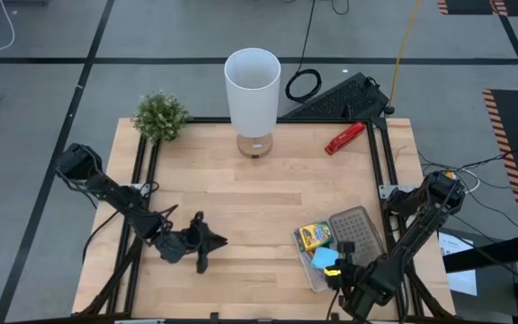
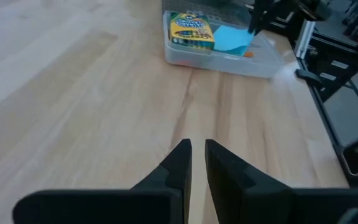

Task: Pack school essentials
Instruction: Put the blue sticky note into the supplies box, then return to Home Position

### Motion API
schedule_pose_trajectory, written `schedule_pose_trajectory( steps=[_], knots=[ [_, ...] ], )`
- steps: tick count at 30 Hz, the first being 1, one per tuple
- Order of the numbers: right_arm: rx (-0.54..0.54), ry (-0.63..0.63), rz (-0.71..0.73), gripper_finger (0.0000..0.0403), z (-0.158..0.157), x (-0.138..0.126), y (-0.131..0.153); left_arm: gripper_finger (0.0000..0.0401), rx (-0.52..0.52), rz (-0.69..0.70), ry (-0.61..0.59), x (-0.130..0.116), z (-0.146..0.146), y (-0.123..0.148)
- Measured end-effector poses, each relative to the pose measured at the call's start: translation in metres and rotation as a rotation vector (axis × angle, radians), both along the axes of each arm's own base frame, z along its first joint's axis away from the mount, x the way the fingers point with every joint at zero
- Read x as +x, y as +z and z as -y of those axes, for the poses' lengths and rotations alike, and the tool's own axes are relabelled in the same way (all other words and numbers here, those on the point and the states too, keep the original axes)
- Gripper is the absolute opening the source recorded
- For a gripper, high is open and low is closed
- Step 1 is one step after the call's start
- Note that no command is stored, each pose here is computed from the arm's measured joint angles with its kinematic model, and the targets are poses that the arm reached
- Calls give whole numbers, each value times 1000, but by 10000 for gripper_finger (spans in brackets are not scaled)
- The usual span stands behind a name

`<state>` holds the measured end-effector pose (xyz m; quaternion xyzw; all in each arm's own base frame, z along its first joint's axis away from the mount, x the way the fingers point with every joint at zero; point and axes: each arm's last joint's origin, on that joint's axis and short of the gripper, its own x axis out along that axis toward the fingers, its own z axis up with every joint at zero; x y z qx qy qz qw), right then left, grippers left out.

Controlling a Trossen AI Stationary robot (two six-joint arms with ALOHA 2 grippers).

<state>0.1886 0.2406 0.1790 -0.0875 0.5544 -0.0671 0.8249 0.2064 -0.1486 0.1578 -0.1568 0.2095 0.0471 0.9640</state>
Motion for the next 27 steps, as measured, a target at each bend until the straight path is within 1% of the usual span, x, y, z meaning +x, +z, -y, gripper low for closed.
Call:
schedule_pose_trajectory(
  steps=[5,11,13,17,19,22,24,27],
  knots=[
    [-26,71,-13,52,-2,-3,0,47,12,-1,9,2,-3,0],
    [-39,118,-22,88,-2,-3,1,47,33,-3,16,5,-7,0],
    [-31,128,-16,99,-1,-3,5,47,31,-6,17,6,-9,0],
    [4,153,20,115,3,-6,21,47,72,10,7,9,-12,2],
    [12,187,58,117,6,-8,33,47,103,35,1,13,-14,4],
    [-18,252,161,113,15,-12,46,47,160,83,-9,18,-18,11],
    [-41,291,232,103,26,-16,51,47,192,109,-11,22,-23,15],
    [-25,309,333,83,47,-21,53,47,214,131,-42,26,-33,22]
  ],
)
